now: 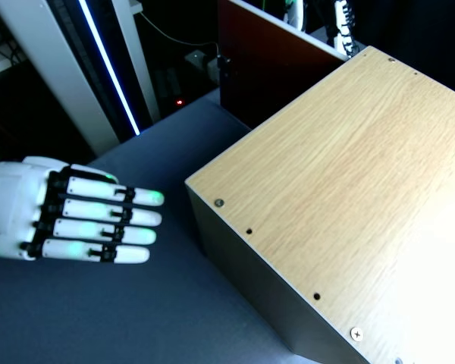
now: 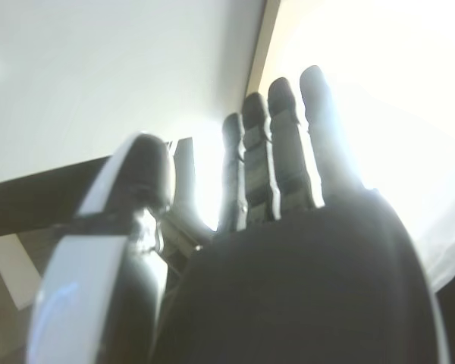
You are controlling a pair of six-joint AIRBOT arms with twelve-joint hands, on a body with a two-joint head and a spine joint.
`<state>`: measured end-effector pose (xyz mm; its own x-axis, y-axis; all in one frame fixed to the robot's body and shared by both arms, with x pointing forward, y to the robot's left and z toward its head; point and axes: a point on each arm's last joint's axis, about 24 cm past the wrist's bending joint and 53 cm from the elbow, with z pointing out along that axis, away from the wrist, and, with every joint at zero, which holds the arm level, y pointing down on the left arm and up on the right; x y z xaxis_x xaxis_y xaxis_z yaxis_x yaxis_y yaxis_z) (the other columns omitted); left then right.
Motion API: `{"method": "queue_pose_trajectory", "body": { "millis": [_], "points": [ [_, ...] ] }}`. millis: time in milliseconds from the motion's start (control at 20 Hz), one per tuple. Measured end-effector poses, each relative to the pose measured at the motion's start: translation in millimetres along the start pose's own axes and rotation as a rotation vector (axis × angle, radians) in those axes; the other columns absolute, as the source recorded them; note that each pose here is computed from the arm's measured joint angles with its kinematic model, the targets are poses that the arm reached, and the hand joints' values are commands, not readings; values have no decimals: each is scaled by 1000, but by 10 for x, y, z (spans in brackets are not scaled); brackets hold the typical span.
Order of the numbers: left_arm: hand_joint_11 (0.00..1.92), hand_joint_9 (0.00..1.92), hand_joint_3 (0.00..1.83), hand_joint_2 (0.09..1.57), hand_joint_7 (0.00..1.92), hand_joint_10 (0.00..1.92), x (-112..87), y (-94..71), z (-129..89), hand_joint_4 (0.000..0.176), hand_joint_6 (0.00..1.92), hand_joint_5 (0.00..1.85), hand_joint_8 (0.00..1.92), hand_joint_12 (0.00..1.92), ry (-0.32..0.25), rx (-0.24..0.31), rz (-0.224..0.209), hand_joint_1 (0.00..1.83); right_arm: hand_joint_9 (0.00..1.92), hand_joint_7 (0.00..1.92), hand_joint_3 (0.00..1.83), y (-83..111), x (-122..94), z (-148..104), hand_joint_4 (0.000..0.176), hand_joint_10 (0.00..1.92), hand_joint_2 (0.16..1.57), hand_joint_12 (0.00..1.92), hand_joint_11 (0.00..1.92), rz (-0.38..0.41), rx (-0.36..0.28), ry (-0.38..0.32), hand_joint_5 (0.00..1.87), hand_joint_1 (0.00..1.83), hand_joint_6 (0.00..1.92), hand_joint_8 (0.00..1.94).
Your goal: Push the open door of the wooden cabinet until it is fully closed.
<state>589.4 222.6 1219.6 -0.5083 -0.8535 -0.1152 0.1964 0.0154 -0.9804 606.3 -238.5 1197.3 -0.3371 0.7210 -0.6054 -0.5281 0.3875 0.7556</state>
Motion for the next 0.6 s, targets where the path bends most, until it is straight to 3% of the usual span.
{"method": "queue_pose_trajectory", "body": {
  "millis": [150, 250, 350, 400, 450, 500, 600],
  "points": [
    [143, 174, 0, 1359, 189, 4, 5, 12, 2, 6, 5, 168, 4, 28, 0, -2, -3, 0, 390, 463, 4, 0, 4, 1, 0, 2, 1393, 467, 164, 0, -2, 1, 429, 928, 0, 1],
    [147, 188, 2, 1367, 208, 8, 20, 18, 2, 0, 8, 180, 10, 27, 5, -3, -3, 0, 396, 470, 3, -4, 13, 3, 0, 3, 1393, 460, 168, 1, -4, 2, 438, 904, 2, 2],
    [176, 207, 4, 1371, 241, 13, 66, 17, 2, 14, 9, 189, 19, 37, 26, -3, 6, 0, 400, 477, 0, -18, 29, 2, 0, 2, 1389, 451, 181, 3, 1, 5, 443, 887, 3, 3],
    [208, 234, 3, 1386, 273, 9, 95, 13, 3, 10, 5, 205, 9, 44, 46, -1, 20, 0, 400, 477, 0, -17, 26, 3, 0, 2, 1390, 448, 183, 3, 0, 4, 442, 888, 2, 3],
    [182, 204, 0, 1374, 247, 1, 106, 7, 3, 28, 0, 175, 1, 29, 51, 2, 21, 0, 396, 476, 1, -19, 24, 2, 0, 0, 1390, 437, 182, 3, 1, 3, 445, 871, 2, 1],
    [207, 211, 0, 1367, 258, 5, 116, 4, 2, 34, 7, 188, 6, 38, 55, 3, 23, 0, 399, 480, 0, -17, 23, 3, 0, 1, 1390, 430, 187, 3, 0, 3, 446, 884, 2, 2],
    [200, 206, 0, 1356, 254, 3, 162, 3, 0, 26, 11, 200, 4, 34, 78, 4, 34, 0, 406, 487, 0, -21, 23, 3, 0, 3, 1386, 421, 193, 3, 1, 4, 454, 904, 3, 3]
  ]
}}
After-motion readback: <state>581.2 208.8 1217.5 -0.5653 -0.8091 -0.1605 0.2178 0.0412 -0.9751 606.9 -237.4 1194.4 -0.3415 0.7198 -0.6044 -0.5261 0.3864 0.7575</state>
